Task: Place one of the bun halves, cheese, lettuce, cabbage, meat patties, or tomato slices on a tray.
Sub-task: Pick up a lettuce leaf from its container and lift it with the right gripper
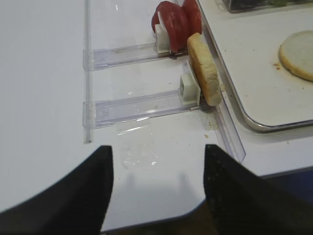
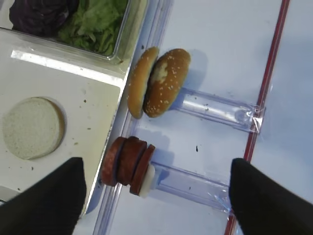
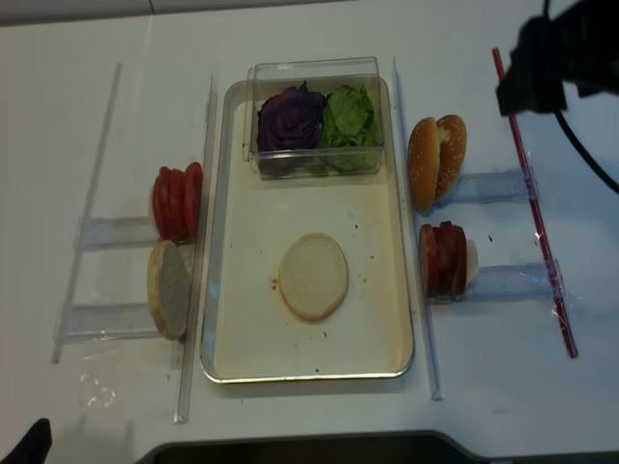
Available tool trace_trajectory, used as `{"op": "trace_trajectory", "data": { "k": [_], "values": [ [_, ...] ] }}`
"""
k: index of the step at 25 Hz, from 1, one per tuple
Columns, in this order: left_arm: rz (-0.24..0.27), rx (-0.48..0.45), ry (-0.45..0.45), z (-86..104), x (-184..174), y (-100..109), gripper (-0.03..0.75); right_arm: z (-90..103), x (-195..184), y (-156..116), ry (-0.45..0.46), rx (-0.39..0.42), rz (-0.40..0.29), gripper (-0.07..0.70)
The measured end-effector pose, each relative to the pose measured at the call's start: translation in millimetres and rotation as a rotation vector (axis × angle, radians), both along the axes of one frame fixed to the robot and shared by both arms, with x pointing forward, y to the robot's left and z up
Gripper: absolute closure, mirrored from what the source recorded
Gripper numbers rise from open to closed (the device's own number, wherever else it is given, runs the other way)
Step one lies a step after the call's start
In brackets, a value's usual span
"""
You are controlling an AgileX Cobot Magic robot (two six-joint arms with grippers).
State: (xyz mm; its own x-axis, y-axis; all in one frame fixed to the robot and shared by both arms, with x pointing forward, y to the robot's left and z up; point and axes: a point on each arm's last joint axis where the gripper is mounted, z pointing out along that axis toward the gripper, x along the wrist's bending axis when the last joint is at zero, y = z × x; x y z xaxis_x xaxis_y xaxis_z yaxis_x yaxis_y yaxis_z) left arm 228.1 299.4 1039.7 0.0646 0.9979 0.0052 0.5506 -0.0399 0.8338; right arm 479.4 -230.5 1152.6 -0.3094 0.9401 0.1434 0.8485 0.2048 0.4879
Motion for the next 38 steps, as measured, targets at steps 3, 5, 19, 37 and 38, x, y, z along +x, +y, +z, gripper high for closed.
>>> {"op": "trace_trajectory", "data": {
  "k": [3,5,19,37,38],
  "values": [
    [0.0,0.0,0.0,0.0,0.0,0.0,0.299,0.3,20.0,10.0,0.016,-0.005,0.024,0.008],
    [0.0,0.0,0.0,0.0,0.0,0.0,0.299,-0.3,32.8,18.7,0.031,-0.009,0.045,0.008],
    [0.0,0.0,0.0,0.0,0.0,0.0,0.337,-17.6,114.3,84.1,0.058,-0.009,0.163,0.008],
    [0.072,-0.022,0.001,0.1,0.1,4.4,0.216,-62.9,170.4,116.8,0.126,0.072,0.176,0.053],
    [0.073,-0.02,0.001,0.1,0.1,4.5,0.213,-65.9,170.7,119.4,0.133,0.07,0.181,0.058]
  ]
}}
